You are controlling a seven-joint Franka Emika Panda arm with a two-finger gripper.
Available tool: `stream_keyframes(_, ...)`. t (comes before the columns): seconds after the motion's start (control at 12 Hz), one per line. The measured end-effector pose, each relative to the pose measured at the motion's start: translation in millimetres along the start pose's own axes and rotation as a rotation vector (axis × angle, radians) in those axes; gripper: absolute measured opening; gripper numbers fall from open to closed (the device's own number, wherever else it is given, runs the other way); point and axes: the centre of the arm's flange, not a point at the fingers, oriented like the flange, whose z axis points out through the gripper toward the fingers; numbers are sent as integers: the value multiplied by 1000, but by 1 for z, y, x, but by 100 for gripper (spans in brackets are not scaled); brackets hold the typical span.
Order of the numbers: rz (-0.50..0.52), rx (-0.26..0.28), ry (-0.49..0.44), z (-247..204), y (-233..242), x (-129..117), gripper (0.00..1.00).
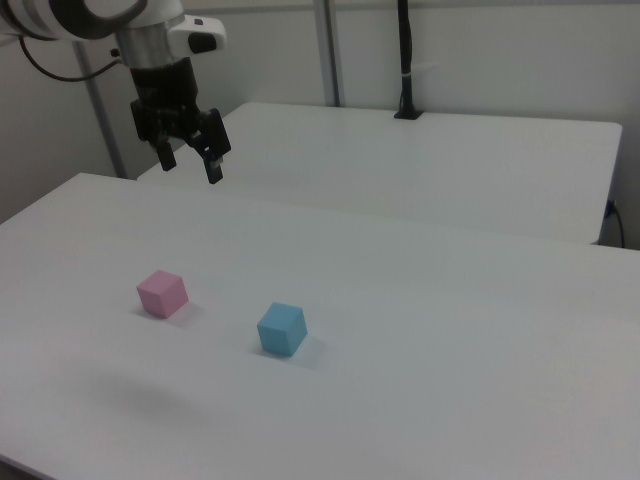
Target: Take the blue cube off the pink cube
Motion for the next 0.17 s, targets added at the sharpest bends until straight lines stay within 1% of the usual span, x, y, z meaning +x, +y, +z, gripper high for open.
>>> stream_keyframes(0.17,-9,-16,43,5,-3,8,100)
